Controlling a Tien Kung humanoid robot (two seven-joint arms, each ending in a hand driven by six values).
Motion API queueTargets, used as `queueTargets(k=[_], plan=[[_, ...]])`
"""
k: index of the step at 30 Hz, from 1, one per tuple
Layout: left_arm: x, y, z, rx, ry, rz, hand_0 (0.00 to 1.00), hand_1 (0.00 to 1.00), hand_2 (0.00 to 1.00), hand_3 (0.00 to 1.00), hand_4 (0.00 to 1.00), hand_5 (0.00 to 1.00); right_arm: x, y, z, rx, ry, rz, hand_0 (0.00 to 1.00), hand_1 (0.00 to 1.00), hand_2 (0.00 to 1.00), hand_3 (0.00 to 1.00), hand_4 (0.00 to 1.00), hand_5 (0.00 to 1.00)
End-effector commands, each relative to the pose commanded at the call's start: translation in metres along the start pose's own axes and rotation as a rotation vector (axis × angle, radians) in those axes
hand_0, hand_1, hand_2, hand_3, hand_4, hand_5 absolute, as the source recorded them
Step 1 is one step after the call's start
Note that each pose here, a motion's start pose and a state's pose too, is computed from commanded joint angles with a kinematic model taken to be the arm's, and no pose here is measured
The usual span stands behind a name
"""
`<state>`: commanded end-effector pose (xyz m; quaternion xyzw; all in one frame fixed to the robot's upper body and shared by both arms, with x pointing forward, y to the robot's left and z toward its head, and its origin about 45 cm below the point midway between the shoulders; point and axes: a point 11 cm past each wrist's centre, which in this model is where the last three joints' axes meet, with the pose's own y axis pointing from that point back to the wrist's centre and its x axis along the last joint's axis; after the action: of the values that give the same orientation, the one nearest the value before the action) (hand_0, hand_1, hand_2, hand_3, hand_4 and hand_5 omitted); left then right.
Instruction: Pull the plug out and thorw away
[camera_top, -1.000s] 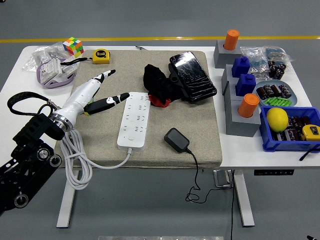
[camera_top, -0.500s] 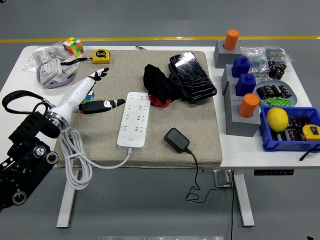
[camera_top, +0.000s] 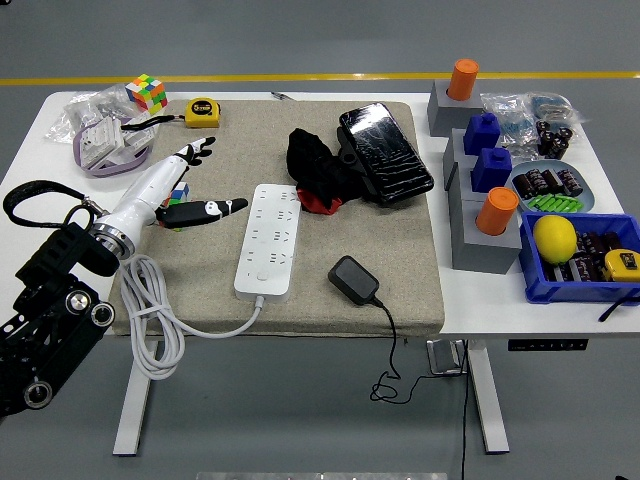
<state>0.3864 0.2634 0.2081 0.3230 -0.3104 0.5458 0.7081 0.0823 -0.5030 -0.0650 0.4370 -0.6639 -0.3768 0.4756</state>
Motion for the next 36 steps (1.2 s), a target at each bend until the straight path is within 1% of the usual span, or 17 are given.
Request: queueTargets(k=[20,36], plan=[[-0.0052,0.0018,-0.0045,0.016,0.004,-0.012,0.781,0.847,0.900,0.972,0.998,0.629,-0.0020,-0.0001,0.0041,-0.005,-0.011,-0.003,0.618,0.662,0.683,0.635,0.988,0.529],[-0.0050,0.0010,-0.0037,0.016,0.006,-0.015,0.776,0.843,0.898,0.969,0.998,0.629,-0.0015,-0.0001,0.0020,-0.001,-0.018,-0.002,0.618,0.662,0.683,0.635,0.987,0.530]])
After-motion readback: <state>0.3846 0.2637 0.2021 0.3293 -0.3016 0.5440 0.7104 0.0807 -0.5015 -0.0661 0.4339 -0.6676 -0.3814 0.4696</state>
